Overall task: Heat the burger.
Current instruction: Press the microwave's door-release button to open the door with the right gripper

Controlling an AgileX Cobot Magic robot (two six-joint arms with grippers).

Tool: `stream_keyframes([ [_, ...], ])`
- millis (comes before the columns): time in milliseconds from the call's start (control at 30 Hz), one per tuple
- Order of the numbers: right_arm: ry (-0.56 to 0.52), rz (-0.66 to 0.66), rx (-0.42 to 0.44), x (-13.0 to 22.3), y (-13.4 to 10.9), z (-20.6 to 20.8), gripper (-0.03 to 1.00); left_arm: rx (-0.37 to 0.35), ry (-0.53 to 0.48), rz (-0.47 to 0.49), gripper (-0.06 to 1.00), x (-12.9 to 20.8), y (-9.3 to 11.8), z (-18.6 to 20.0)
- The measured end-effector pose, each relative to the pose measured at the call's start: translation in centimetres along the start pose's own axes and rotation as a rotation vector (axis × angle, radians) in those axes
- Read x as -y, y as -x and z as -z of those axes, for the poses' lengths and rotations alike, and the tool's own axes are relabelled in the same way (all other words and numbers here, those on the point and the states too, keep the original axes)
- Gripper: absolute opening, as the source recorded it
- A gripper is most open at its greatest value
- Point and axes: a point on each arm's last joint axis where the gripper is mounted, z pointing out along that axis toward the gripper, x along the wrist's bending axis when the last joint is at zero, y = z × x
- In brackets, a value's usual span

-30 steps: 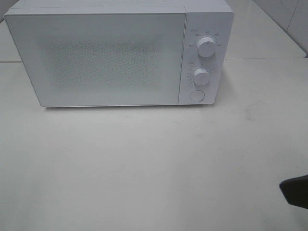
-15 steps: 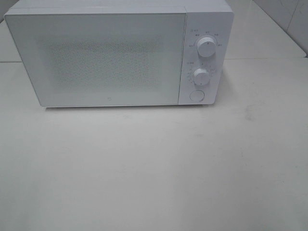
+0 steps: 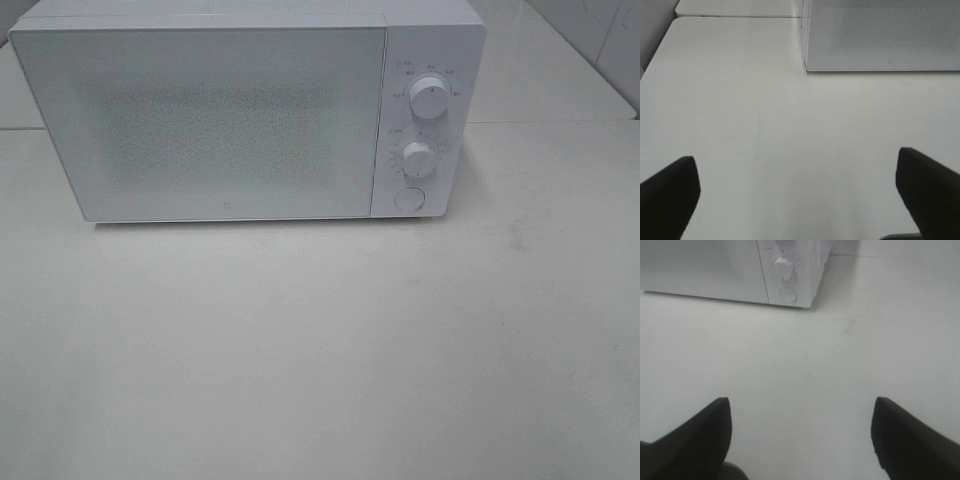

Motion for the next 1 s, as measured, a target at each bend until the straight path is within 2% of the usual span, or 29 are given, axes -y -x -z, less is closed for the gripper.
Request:
stream_keyframes([
  [567, 0.012, 0.001, 0.0, 0.1, 0.0, 0.1, 0.75, 0.0, 0.0, 0.0, 0.99, 0.0, 0.0, 0.0],
  [733, 0.084, 0.003, -0.002, -0.7, -0.1, 0.6, 0.75, 0.0, 0.0, 0.0, 0.99, 0.0, 0.0, 0.0],
  [800, 0.183, 0.003, -0.004, -1.6, -0.1, 0.8, 0.75, 0.0, 0.0, 0.0, 0.99, 0.0, 0.0, 0.0],
  [1000, 0.217, -0.001, -0.002, -2.6, -0.1, 0.3, 0.75, 0.0, 0.0, 0.0, 0.99, 0.0, 0.0, 0.0],
])
